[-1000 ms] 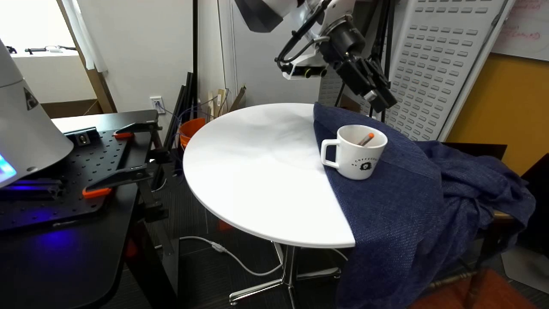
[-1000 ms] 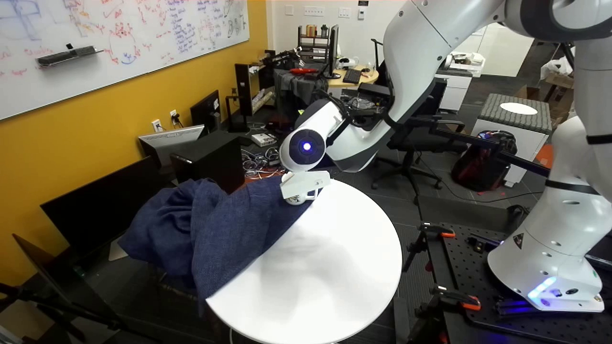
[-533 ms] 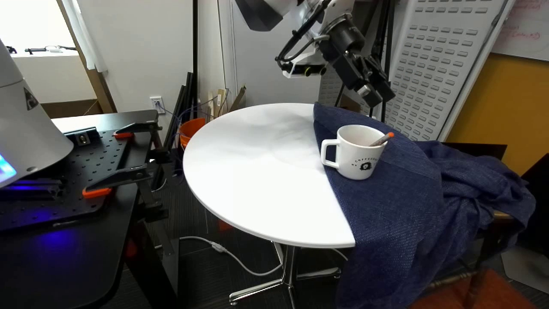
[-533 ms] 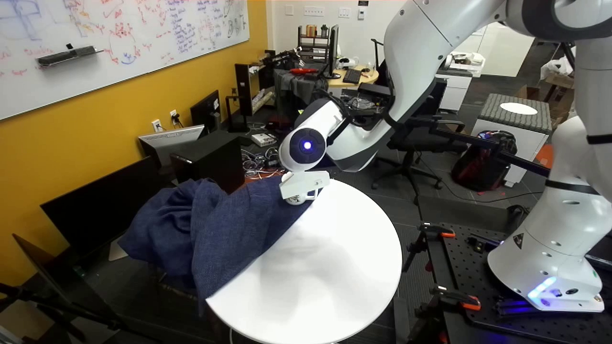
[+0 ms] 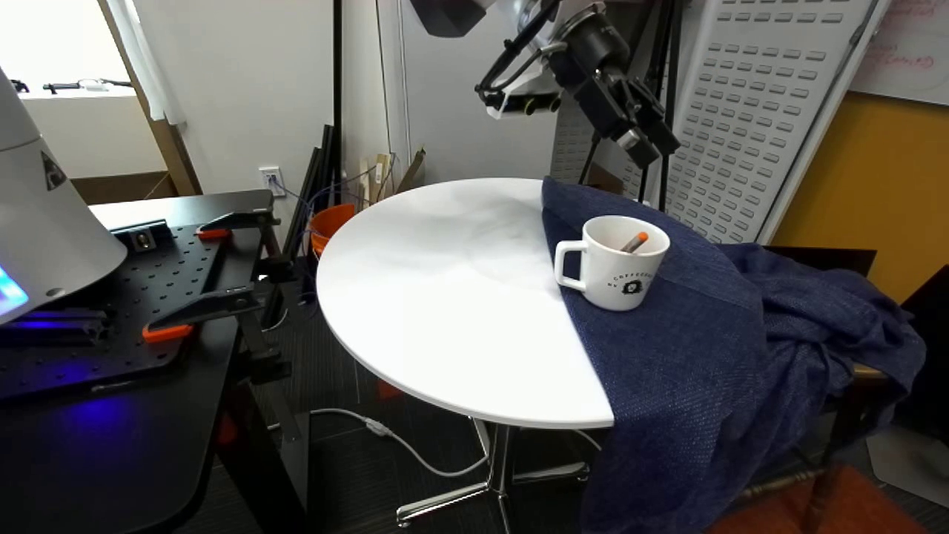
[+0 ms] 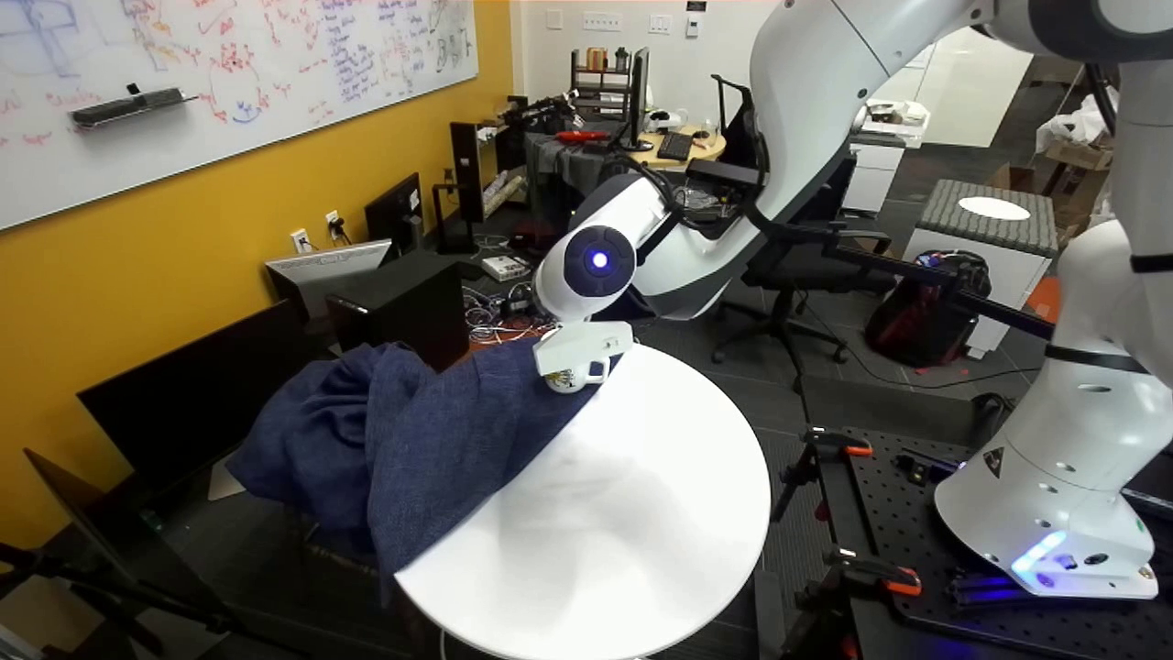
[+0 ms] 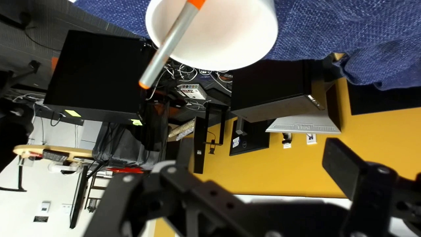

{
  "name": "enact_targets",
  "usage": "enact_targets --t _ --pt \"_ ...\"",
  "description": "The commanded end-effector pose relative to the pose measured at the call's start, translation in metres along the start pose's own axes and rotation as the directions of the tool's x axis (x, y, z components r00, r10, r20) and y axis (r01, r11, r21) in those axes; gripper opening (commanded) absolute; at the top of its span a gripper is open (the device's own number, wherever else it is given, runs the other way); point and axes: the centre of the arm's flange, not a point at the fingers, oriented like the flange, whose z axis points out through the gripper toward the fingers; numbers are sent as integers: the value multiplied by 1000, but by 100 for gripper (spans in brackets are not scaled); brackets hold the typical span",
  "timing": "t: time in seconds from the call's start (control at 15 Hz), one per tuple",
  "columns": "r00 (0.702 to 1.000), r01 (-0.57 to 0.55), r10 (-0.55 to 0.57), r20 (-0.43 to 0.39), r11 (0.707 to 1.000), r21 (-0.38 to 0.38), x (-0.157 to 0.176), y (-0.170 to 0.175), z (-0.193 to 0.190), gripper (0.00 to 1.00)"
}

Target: Pick the pen and put it in the cup

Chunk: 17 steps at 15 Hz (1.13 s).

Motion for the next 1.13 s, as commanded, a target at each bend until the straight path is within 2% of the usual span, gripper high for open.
enact_targets --t 0.0,0.47,0.53,1.07 --pt "1000 6 -7 14 999 53 6 12 -18 100" --pt "999 35 -36 6 991 128 12 11 -37 100" --pt "1000 15 -15 8 996 87 7 0 -25 100" --pt "1000 22 -22 7 995 99 7 2 -30 100"
